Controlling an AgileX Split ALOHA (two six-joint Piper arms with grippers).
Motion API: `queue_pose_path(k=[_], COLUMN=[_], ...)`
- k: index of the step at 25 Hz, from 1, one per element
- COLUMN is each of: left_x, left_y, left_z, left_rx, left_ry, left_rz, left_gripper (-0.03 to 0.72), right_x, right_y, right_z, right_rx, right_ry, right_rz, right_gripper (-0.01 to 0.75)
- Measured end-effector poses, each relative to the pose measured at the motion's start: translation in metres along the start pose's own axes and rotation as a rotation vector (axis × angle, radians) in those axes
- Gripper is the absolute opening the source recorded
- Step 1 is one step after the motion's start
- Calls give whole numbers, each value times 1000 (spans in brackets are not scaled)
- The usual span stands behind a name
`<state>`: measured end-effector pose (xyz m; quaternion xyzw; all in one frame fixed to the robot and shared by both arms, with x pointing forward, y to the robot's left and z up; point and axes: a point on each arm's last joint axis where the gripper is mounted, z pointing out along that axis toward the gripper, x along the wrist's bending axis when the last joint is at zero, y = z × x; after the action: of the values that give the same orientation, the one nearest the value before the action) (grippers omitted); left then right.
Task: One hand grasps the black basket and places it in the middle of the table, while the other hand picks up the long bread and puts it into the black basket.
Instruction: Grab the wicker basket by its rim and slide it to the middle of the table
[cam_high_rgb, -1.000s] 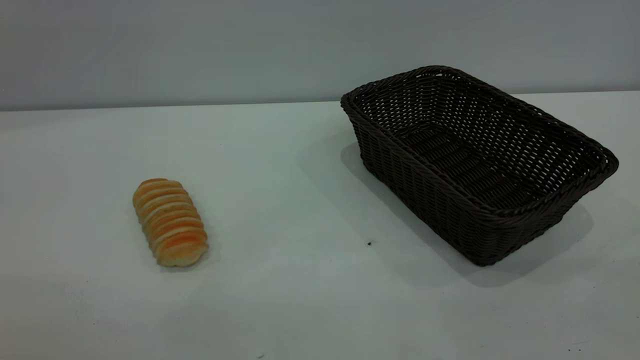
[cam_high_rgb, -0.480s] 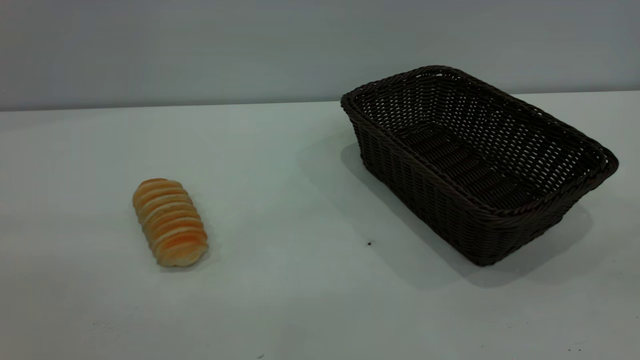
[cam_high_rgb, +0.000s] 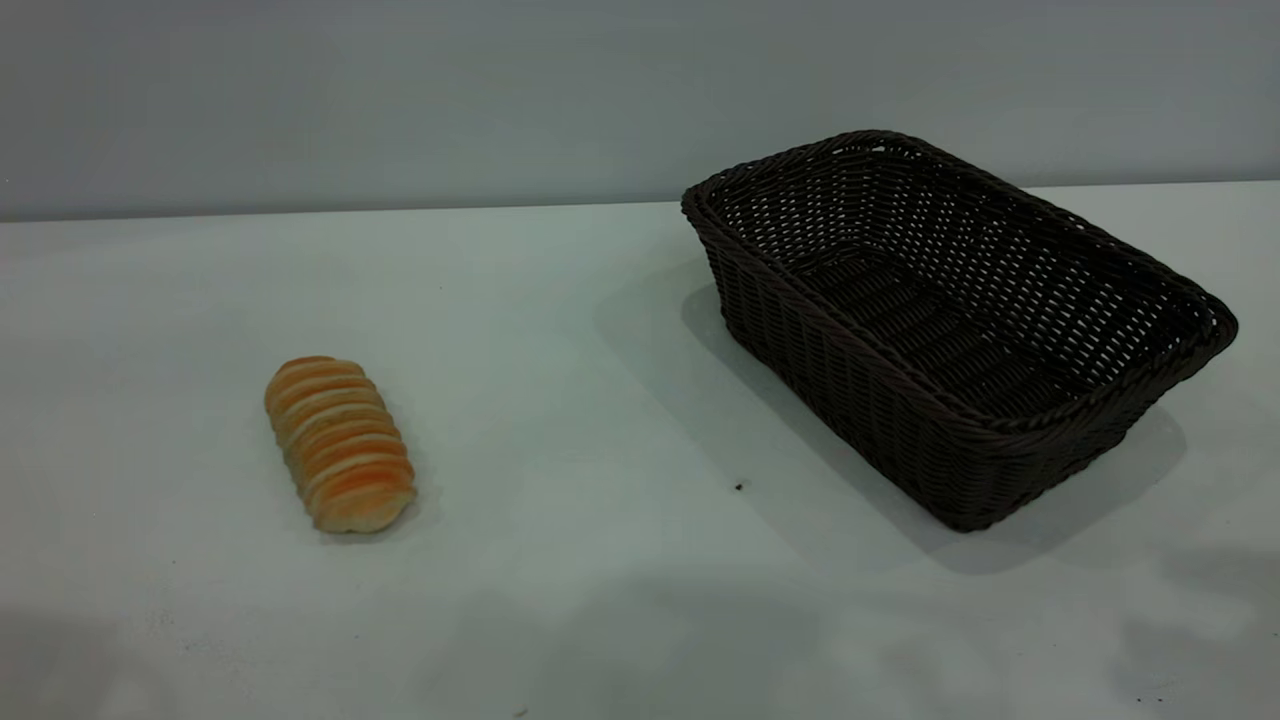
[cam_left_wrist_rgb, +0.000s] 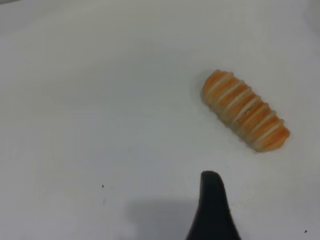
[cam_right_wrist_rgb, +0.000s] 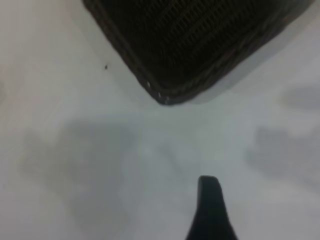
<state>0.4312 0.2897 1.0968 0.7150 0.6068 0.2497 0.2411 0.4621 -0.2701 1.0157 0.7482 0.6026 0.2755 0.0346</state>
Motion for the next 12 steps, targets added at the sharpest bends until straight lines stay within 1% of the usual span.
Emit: queue_pose_path(k=[5, 8, 12], left_x=[0, 1, 1], left_y=[4, 4, 7], left_z=[21, 22, 23], left_rx=[49, 43, 19], left_ry=[-5, -4, -2], left_rz=[4, 7, 7], left_gripper=[581, 581, 581], right_x=[-11, -18, -23], right_y=[13, 18, 30], right_z=[57, 88, 119], right_rx=[54, 93, 106], right_ry=[0, -12, -13], right_rz=[200, 301, 382], right_gripper=[581, 581, 581])
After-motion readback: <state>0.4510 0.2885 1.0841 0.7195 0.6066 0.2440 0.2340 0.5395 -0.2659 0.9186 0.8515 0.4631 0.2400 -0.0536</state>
